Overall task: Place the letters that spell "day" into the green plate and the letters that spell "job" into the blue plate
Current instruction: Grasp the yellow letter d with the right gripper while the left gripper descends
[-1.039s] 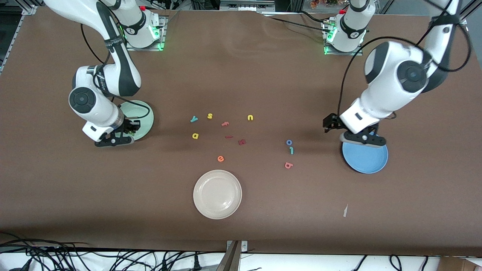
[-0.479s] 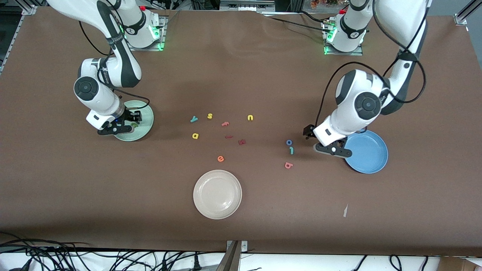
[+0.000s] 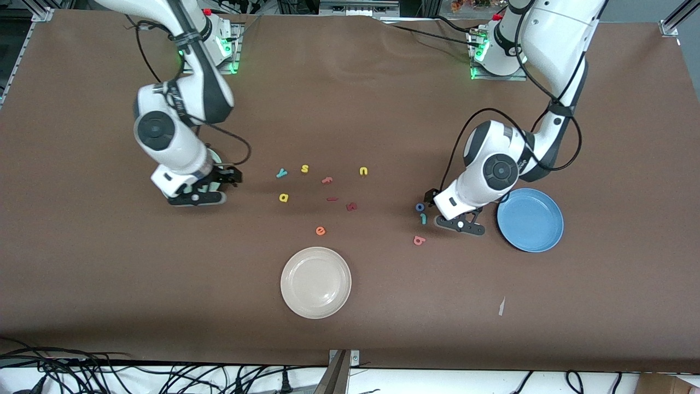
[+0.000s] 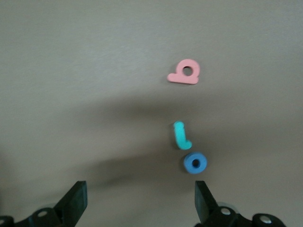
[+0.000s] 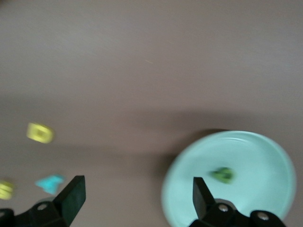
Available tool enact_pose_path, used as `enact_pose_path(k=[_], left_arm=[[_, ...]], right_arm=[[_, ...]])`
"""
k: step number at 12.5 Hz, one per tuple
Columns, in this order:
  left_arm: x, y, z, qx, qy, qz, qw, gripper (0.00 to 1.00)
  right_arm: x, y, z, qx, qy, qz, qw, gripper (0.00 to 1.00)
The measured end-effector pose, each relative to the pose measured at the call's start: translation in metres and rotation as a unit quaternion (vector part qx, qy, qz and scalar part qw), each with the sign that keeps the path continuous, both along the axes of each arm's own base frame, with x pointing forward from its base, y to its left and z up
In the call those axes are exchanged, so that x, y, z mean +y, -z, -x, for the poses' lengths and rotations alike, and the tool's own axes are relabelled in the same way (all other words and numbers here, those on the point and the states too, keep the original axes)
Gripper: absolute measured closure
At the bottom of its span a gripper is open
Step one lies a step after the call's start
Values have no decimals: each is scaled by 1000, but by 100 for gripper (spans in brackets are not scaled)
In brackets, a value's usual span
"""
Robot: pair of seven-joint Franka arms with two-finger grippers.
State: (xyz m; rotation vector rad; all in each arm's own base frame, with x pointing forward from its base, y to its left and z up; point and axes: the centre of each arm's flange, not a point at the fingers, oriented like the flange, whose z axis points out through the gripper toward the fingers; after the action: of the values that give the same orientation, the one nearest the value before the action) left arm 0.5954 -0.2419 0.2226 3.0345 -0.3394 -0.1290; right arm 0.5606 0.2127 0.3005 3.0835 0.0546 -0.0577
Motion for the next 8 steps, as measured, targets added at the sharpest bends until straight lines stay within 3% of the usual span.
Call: enact_pose_path(k=[3, 6, 7, 8], left_arm=[[-28, 15, -1, -10, 8, 4, 1000, 2], [-31, 37, -7, -29, 4, 9, 1000, 4], [-32, 43, -9, -31, 4, 10, 999, 11], [-34, 47, -11, -32, 4, 10, 999, 11]], right_arm=[[60, 35, -4, -13, 85, 9, 996, 0], [89, 69, -2, -40, 192, -4, 981, 0], [96, 77, 2, -41, 205, -3, 978, 1], [102, 84, 5, -40, 211, -2, 977, 4]])
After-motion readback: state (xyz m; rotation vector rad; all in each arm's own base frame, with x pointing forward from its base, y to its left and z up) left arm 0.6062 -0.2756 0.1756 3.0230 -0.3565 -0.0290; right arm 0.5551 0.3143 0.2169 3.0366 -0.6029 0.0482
